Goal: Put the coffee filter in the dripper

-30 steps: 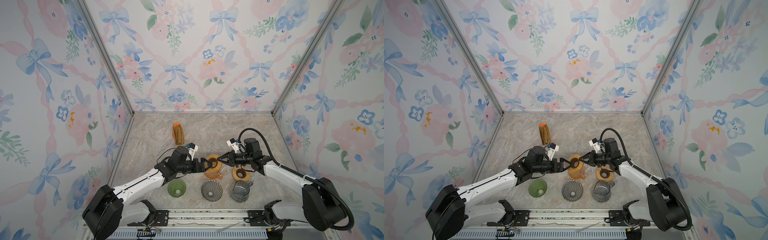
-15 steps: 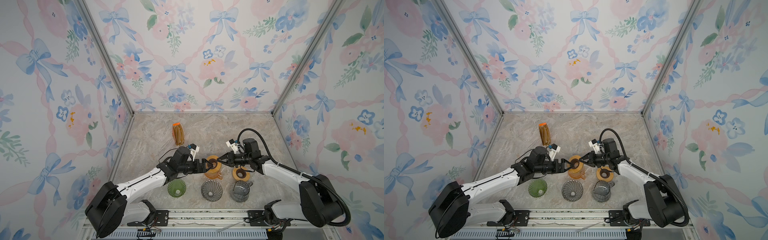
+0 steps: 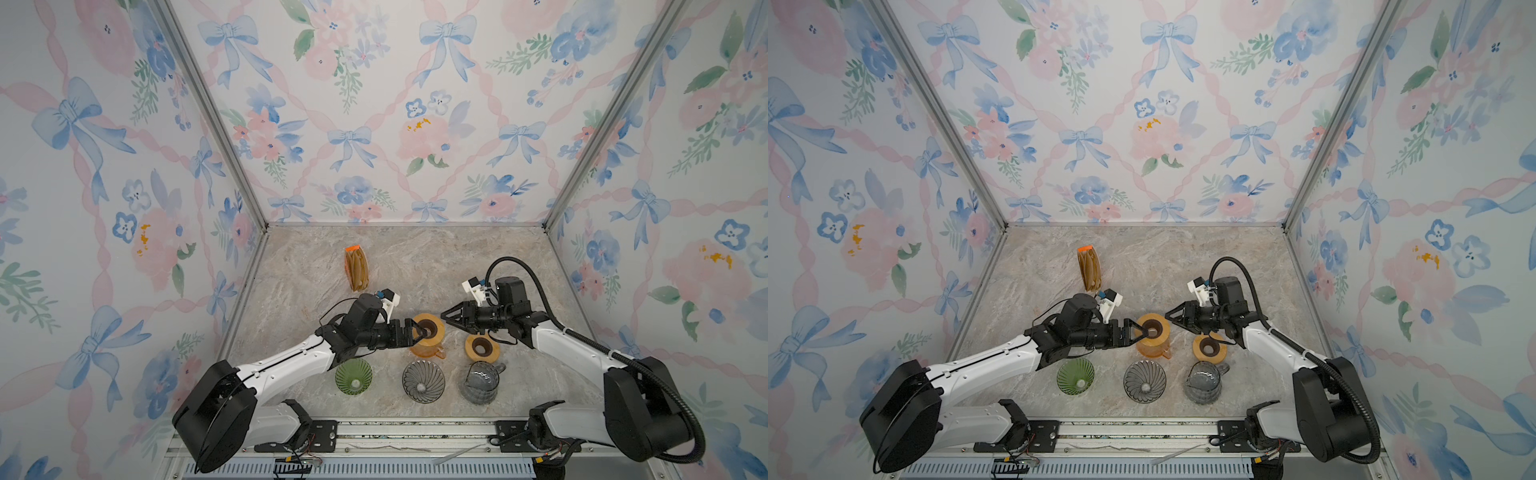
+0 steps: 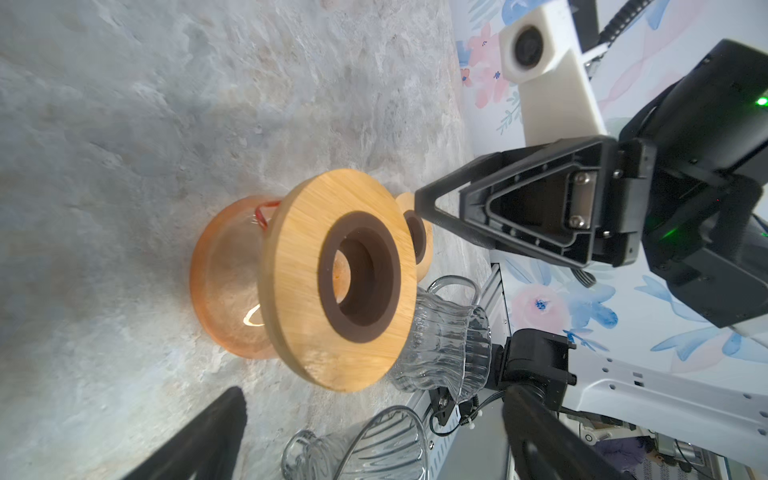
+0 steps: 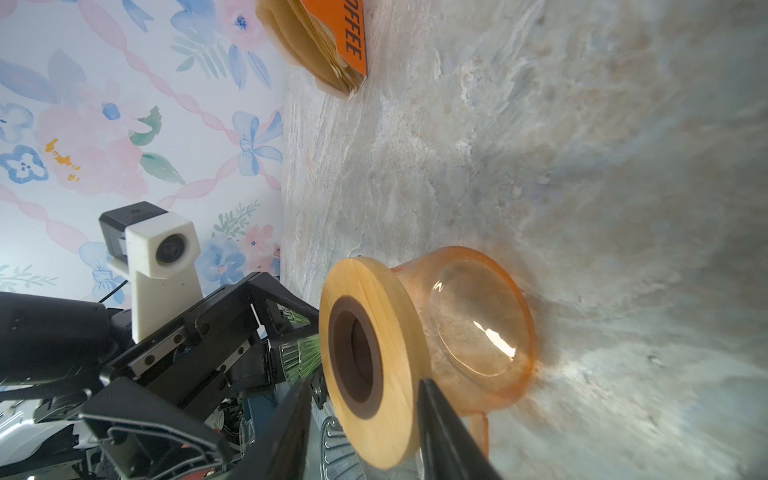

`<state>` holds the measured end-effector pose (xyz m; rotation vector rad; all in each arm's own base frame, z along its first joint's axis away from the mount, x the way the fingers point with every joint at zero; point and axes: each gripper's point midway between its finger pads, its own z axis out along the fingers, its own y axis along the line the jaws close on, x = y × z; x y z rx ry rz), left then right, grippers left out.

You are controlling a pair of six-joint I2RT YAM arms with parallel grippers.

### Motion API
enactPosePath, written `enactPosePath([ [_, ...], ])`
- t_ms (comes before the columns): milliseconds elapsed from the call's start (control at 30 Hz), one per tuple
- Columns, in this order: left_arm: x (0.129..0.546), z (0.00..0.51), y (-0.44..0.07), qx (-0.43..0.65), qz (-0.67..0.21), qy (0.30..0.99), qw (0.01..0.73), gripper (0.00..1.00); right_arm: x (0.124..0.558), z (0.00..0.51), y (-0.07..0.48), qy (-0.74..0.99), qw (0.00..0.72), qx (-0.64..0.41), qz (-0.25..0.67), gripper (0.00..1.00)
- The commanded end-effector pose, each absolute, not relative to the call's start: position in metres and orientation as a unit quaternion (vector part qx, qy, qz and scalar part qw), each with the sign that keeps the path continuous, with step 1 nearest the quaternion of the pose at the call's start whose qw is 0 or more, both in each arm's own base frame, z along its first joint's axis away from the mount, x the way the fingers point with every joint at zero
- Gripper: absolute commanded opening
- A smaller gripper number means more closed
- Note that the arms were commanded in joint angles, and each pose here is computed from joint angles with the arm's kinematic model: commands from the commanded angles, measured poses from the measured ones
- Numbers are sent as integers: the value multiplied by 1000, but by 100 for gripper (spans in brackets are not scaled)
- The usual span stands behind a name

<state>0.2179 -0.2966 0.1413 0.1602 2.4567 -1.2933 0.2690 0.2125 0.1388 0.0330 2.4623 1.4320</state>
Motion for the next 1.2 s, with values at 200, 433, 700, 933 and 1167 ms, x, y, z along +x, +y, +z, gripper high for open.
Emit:
enactPosePath([
  [200, 220, 149, -299, 68, -455, 866, 194, 98, 258, 153, 176, 905, 207, -14, 372, 55],
  [433, 223, 161, -287, 109, -411, 874, 235, 98, 240, 179, 178, 922, 265, -74, 272, 60],
  [700, 224, 173, -273, 136, -374, 881, 255, 98, 227, 197, 189, 916, 311, -114, 226, 59],
  [933, 202, 165, -269, 156, -380, 886, 213, 94, 213, 190, 198, 919, 290, -140, 227, 59],
  [1167, 192, 167, -232, 160, -305, 911, 226, 91, 200, 182, 214, 916, 273, -172, 237, 61],
])
